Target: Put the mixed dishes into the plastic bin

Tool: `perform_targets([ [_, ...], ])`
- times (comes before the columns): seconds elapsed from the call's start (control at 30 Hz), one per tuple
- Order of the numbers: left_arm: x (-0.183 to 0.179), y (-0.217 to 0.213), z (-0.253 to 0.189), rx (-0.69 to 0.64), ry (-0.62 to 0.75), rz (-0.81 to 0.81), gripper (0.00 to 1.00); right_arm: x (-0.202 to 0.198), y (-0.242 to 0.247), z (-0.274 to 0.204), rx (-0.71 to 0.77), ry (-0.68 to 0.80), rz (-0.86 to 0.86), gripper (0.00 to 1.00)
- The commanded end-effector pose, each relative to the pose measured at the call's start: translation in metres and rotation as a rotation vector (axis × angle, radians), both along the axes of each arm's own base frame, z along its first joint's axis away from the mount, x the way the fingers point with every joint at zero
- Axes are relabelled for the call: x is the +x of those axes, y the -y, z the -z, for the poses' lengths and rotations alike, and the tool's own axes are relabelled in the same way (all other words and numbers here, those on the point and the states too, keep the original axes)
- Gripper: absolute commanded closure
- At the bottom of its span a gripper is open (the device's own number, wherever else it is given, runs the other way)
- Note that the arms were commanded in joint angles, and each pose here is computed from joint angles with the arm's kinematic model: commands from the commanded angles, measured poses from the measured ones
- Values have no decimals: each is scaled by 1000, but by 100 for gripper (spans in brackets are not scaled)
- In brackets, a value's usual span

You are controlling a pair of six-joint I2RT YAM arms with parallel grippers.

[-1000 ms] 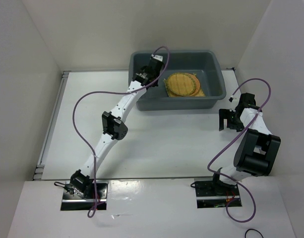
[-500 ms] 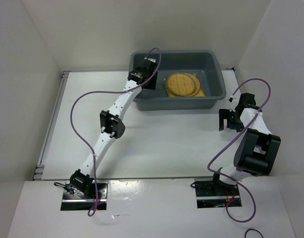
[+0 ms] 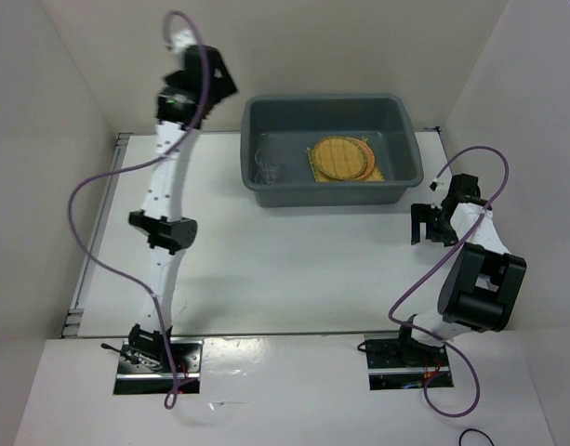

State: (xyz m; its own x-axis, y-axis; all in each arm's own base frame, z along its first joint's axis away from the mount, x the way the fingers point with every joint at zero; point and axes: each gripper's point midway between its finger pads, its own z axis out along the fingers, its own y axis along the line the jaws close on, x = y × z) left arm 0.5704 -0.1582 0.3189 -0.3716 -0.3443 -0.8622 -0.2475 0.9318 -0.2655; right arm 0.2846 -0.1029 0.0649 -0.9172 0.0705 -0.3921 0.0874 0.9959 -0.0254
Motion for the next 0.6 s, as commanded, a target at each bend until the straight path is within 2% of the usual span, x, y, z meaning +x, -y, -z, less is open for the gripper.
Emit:
perform_targets([
  [0.0, -38, -82, -54, -58, 43, -229, 0, 9, 2, -23, -32, 79, -14, 2],
  [0.1, -66, -99, -63, 3, 9, -269, 0, 9, 2, -23, -32, 79, -14, 2],
  [0.17, -73, -108, -62, -31, -28, -266, 0, 9, 2, -23, -32, 79, -14, 2],
  [0.3, -89, -131, -95, -65, 41, -286, 0, 9, 2, -23, -32, 79, -14, 2],
  [0.33, -95, -143, -115, -79, 100, -294, 0, 9, 0, -23, -24, 82, -17, 2],
  [0.47, -114, -158, -142, -48, 164, -340, 0, 10, -1, -26, -22, 93, -30, 2],
  [0.57, -122, -145, -146, -10, 162, -314, 0, 8, -3, -25, -11, 88, -34, 2],
])
